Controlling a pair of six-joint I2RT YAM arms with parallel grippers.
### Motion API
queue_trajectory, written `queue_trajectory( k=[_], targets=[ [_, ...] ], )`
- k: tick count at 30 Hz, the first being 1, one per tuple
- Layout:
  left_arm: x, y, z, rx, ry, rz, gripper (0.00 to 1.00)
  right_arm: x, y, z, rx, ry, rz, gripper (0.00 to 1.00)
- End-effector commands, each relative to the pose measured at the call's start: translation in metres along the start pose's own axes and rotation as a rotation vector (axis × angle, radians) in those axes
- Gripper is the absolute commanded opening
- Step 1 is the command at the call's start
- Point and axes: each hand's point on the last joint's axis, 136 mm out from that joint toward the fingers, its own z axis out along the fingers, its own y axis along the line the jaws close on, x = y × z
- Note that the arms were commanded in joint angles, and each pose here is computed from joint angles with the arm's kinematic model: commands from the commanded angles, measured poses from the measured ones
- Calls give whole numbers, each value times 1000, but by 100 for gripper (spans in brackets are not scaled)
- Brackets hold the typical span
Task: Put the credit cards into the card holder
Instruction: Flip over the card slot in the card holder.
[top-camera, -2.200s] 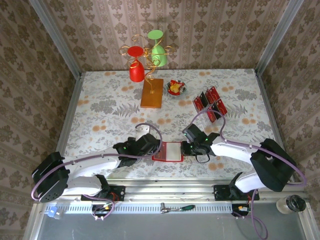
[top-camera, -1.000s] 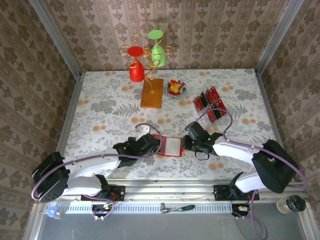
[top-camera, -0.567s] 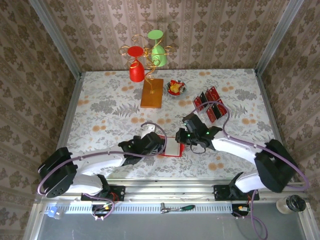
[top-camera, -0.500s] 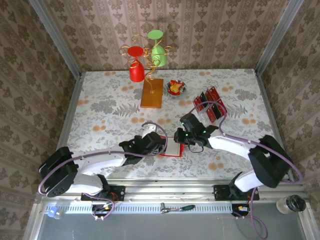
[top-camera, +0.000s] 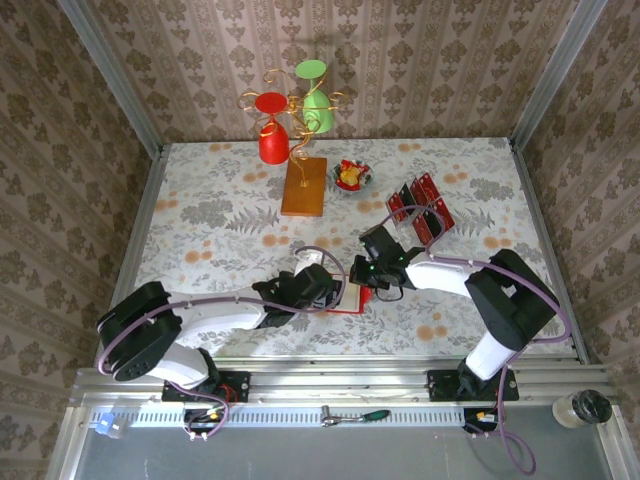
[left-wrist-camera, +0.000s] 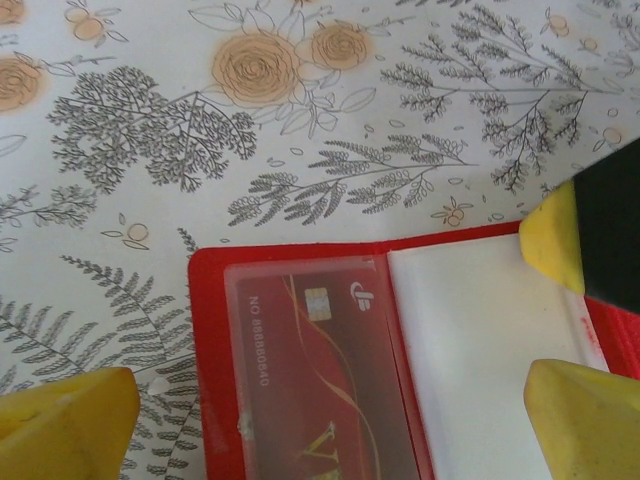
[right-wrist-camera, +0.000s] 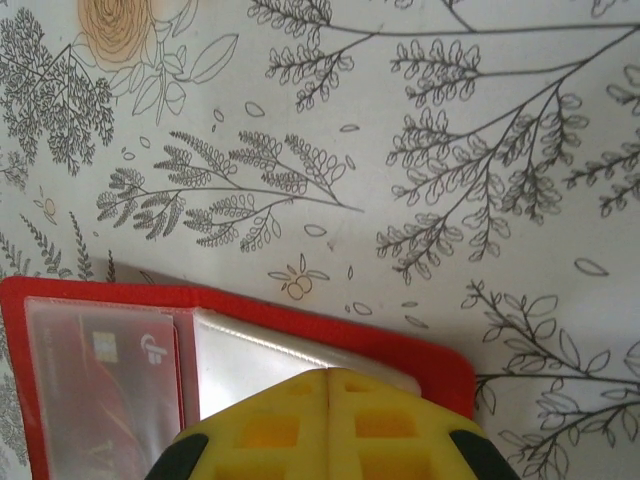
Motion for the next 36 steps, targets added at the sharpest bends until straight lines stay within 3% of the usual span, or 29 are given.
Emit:
queue_trajectory(
  k=[1, 9, 24, 28, 33, 36],
  targets=[
    [-2, -9, 4, 25, -5, 18, 100, 2, 0, 6, -15, 37, -20, 3],
    [15, -5, 16, 21, 35, 32, 100, 17, 4, 18, -63, 121, -38, 2],
    [35, 4, 23, 5, 81, 56, 100, 20, 5, 21, -62, 131, -42, 2],
    [43, 8, 26, -8, 100, 61, 94, 19, 6, 20, -65, 128, -41, 3],
    [48, 12, 26, -13, 104, 52, 88, 14, 12, 14, -80, 120, -49, 14],
    [50, 14, 25, -14, 100, 40, 87, 6, 16, 3, -90, 88, -48, 28]
  ],
)
